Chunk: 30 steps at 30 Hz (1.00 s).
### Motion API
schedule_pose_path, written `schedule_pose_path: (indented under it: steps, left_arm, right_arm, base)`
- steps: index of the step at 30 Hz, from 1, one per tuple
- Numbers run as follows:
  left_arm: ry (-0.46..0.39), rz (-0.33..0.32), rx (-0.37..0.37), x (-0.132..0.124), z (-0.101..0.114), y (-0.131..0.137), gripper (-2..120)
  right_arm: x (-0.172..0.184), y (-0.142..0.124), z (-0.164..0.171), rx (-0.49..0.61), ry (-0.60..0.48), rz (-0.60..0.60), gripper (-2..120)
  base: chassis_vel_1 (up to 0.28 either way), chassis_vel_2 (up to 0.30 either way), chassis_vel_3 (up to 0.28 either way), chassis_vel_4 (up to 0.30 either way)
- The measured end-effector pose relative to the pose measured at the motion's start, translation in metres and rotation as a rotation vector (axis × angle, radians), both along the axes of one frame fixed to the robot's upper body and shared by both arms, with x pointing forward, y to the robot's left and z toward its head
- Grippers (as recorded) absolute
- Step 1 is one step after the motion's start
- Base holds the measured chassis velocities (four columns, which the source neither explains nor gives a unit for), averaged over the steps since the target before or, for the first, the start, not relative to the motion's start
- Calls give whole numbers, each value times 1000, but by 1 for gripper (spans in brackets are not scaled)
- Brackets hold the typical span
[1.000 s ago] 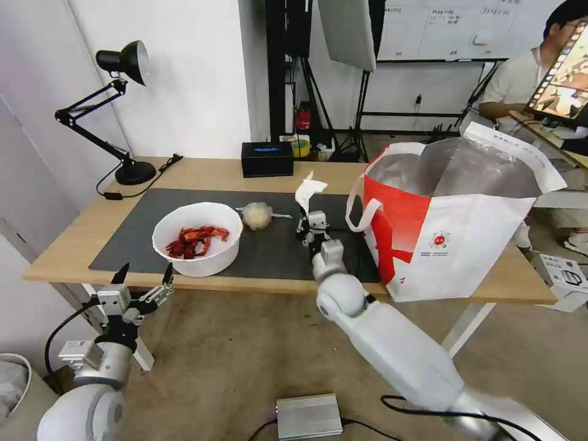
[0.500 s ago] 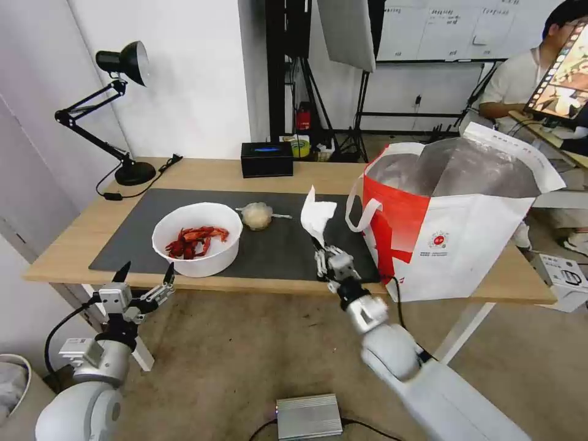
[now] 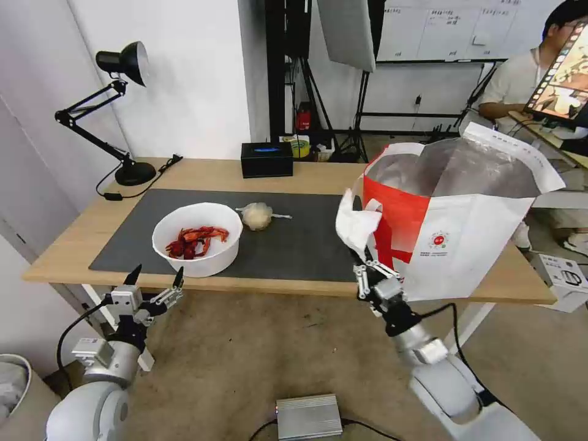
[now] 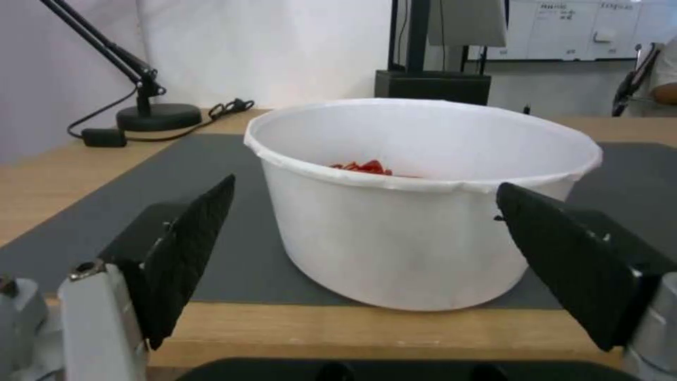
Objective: Pick up the trash from the table and place it into the takeout bag.
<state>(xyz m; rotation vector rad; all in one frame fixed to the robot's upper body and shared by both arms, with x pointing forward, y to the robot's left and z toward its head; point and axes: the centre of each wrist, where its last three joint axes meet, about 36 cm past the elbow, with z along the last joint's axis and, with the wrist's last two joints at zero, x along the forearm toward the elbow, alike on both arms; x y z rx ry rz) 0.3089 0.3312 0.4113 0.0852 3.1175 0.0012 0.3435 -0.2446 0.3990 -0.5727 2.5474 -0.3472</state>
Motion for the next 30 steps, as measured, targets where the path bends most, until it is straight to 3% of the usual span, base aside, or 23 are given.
schedule_pose_path:
  steps: [12, 16, 20, 26, 30]
  left_arm:
    - [-3, -12, 0, 0, 2, -5, 100]
    - [-4, -12, 3, -3, 4, -5, 100]
    - [-4, -16, 7, -4, 5, -6, 100]
    - [1, -27, 9, -4, 3, -12, 100]
    - [0, -31, 11, -4, 4, -14, 100]
  right_arm:
    - [-20, -3, 10, 63, -63, -28, 0]
    - [-20, -5, 30, 94, -128, -60, 0]
    - [-8, -37, 74, 145, -222, -170, 0]
    - [3, -56, 103, 161, -241, -203, 0]
    - [13, -70, 133, 190, -194, -256, 0]
  base:
    - [0, 0, 0, 0]
    - [0, 0, 0, 0]
    - [0, 0, 0, 0]
    - [0, 0, 0, 0]
    - [0, 0, 0, 0]
